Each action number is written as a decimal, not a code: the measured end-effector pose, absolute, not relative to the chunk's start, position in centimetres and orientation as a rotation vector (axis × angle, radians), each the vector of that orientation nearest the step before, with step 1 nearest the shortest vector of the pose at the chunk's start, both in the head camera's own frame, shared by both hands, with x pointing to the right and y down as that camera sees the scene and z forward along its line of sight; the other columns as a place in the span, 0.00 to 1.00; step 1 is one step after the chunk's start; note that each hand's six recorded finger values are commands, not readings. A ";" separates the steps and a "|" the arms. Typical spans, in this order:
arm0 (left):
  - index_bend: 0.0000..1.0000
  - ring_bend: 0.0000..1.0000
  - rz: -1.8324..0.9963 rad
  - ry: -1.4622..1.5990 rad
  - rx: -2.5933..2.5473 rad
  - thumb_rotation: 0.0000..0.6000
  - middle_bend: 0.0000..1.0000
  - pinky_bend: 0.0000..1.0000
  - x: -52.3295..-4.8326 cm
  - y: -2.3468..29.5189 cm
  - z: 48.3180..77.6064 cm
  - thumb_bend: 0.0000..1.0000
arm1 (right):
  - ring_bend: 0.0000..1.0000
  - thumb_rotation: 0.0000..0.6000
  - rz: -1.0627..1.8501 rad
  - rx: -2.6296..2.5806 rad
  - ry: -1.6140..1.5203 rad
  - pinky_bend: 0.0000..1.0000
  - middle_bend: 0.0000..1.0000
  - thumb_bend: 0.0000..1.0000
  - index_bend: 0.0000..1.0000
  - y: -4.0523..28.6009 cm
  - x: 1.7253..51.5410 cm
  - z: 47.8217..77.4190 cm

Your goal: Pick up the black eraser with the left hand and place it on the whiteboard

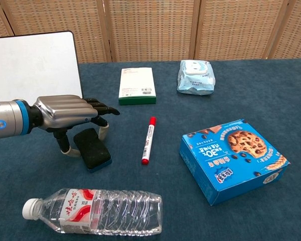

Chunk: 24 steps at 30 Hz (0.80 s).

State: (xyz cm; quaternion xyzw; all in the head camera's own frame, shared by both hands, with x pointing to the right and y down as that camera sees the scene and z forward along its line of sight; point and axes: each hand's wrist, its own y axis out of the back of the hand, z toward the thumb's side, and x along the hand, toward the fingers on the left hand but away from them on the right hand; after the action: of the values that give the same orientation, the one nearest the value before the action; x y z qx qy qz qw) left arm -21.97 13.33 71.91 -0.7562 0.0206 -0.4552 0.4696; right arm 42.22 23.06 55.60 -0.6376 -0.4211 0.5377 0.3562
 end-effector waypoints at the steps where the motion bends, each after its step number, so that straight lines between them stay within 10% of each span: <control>1: 0.44 0.00 -1.117 0.051 -1.853 1.00 0.00 0.00 -22.0 13.3 71.9 0.30 | 0.00 1.00 1.388 -1.647 -1.088 0.00 0.00 0.05 0.03 23.1 42.2 55.6; 24: 0.50 0.00 -1.125 0.302 -1.738 1.00 0.00 0.00 -25.1 8.8 68.4 0.32 | 0.00 1.00 1.383 -1.649 -1.088 0.00 0.00 0.05 0.03 23.1 42.2 55.5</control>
State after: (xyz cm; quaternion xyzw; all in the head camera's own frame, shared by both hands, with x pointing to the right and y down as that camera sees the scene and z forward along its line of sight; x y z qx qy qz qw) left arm -25.07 8.79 68.38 -0.7190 0.1250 -0.4654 0.5007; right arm 42.18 23.09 55.53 -0.6387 -0.4215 0.5357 0.3571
